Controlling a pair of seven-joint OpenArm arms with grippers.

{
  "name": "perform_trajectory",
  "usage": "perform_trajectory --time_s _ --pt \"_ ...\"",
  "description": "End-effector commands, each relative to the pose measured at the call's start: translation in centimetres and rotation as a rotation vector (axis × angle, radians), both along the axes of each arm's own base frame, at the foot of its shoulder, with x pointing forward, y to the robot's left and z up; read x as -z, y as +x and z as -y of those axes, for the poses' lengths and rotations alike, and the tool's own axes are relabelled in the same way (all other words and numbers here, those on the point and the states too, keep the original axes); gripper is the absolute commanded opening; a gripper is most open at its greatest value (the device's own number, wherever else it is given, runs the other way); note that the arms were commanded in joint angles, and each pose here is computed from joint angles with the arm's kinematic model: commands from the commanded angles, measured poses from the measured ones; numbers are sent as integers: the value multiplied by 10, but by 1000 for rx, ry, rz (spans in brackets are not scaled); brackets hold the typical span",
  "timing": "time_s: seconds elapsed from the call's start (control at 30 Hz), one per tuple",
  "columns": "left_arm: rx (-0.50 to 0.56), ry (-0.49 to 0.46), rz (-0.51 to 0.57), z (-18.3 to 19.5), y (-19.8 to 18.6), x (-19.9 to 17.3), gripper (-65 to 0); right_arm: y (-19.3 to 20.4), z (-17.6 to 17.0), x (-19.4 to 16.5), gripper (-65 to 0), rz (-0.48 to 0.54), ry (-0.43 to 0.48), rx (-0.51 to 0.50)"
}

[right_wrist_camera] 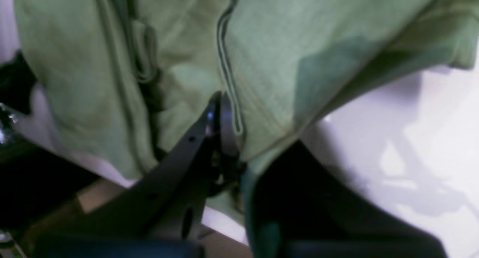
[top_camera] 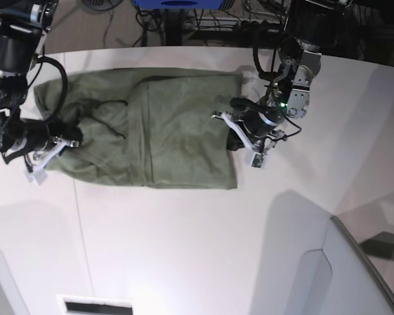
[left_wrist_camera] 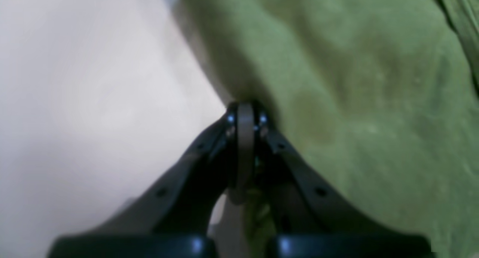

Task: Layout the t-shirt on the table in an organized manner, then fold the t-shirt properly
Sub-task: 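Grasp both ends of the shirt strip with both grippers, then fold the strip end with the right gripper over toward the left gripper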

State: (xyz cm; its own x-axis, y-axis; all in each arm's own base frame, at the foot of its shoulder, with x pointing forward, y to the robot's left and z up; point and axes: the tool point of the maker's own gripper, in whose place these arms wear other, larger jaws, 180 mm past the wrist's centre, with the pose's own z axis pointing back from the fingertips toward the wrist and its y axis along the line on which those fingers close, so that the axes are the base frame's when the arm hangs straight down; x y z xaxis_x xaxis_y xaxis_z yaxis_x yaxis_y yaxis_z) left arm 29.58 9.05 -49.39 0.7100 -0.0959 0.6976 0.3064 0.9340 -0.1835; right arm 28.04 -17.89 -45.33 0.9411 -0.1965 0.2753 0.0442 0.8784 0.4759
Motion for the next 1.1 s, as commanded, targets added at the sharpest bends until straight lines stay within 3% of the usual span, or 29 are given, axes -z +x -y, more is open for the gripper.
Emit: perform_trajectory --time_s 0.0,0.17,0.47,0.8,1.07 --pt "28 31 -66 1 -12 11 -650 15 1 -16 -650 47 -7 -2" --pt "30 28 -56 4 -7 8 -650 22 -41 -33 -650 64 -27 -79" --pt "30 31 -53 3 -4 7 -650 27 -123 -52 -650 70 58 -123" --pt "30 31 -54 3 -4 7 -650 24 -180 -62 -650 75 137 -205" --pt "32 29 -45 4 -3 4 -650 28 -201 -60 -650 59 165 -135"
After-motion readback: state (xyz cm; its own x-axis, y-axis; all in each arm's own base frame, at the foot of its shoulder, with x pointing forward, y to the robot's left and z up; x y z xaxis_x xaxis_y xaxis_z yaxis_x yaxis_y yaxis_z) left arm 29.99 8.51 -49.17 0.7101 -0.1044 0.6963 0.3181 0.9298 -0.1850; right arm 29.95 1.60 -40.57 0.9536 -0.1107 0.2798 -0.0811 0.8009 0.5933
